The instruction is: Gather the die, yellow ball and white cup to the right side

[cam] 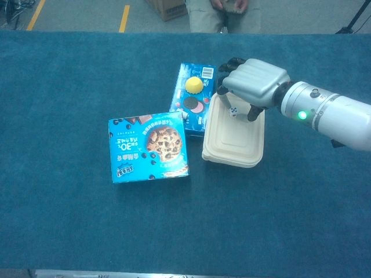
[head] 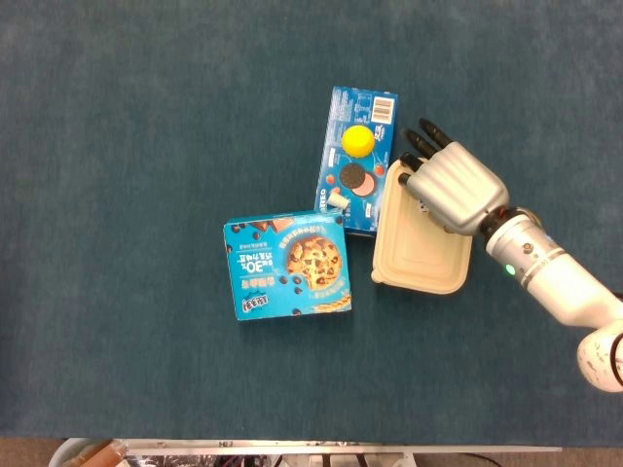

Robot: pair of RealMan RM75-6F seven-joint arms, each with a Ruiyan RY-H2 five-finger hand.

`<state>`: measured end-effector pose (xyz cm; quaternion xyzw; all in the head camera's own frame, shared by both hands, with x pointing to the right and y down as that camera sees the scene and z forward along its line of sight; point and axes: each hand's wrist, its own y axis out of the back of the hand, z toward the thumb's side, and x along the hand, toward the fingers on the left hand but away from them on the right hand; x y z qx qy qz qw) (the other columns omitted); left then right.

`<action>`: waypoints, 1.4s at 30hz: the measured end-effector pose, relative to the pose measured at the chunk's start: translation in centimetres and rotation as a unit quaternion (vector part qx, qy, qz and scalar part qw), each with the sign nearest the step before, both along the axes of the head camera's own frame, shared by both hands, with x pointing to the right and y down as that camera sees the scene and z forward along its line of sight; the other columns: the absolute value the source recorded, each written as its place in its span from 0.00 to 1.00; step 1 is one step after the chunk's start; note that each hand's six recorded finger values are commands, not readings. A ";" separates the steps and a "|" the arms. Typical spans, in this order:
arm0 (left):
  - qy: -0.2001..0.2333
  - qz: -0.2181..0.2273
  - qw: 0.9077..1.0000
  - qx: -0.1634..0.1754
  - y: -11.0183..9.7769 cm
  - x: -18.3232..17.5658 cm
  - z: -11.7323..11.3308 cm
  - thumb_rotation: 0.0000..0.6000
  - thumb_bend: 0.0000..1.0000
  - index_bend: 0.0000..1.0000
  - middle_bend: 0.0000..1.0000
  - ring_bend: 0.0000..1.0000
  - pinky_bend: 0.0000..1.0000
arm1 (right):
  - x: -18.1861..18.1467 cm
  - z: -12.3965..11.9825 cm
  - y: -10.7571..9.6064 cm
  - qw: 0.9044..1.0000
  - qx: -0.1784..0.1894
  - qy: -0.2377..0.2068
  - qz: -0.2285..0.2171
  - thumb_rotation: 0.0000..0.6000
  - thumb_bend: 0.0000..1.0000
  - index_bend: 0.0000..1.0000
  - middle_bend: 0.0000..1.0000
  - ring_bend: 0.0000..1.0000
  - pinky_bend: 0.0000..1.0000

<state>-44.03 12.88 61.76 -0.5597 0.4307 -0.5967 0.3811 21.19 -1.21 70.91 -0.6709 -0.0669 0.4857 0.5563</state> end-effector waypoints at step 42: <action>0.009 -0.001 1.000 -0.002 0.3 0.0 0.2 0.87 0.29 0.36 0.40 0.33 0.24 | 4.0 -3.1 -4.9 0.995 0.049 0.004 0.090 1.00 0.33 0.48 0.29 0.06 0.06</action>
